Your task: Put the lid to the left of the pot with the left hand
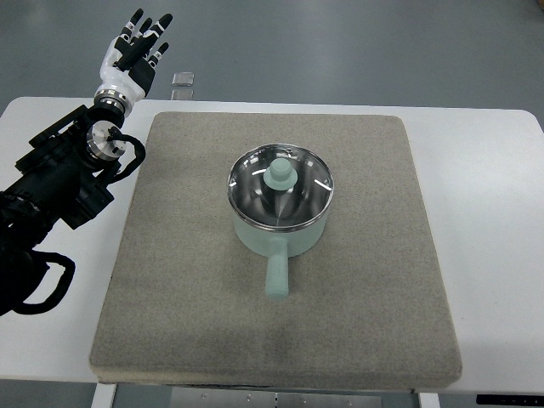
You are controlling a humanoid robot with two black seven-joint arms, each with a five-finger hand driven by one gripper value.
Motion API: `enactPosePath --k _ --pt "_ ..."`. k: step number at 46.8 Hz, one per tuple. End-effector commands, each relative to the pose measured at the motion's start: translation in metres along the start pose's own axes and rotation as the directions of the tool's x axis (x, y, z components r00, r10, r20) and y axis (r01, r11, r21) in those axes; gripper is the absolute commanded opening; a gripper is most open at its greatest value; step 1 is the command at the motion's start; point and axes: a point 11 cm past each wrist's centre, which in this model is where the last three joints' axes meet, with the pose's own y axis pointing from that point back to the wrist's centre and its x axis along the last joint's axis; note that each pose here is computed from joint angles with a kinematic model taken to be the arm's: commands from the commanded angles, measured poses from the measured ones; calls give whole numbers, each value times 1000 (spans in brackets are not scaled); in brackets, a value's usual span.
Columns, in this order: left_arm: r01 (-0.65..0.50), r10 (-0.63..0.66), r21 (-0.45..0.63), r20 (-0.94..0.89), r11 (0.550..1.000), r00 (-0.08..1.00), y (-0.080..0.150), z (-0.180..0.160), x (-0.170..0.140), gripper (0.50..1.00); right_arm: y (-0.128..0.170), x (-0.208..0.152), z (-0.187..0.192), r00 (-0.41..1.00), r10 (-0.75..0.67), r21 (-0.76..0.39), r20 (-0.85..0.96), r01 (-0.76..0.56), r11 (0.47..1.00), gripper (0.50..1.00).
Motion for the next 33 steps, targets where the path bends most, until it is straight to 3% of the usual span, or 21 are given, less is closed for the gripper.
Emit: enactPosePath --k 1,11,20,33 --pt "6 -6 0 1 1000 1000 0 1 0 996 0 0 0 1000 0 0 0 0 1000 921" --pt "12 -13 11 14 1000 1000 0 0 0 996 0 0 0 1000 0 0 0 0 1000 921" --pt "62 -72 67 170 996 983 1 -3 -3 996 0 0 0 1000 0 0 0 0 1000 921" --pt "238 -286 169 388 957 876 1 10 -37 996 0 0 0 1000 0 0 0 0 1000 921"
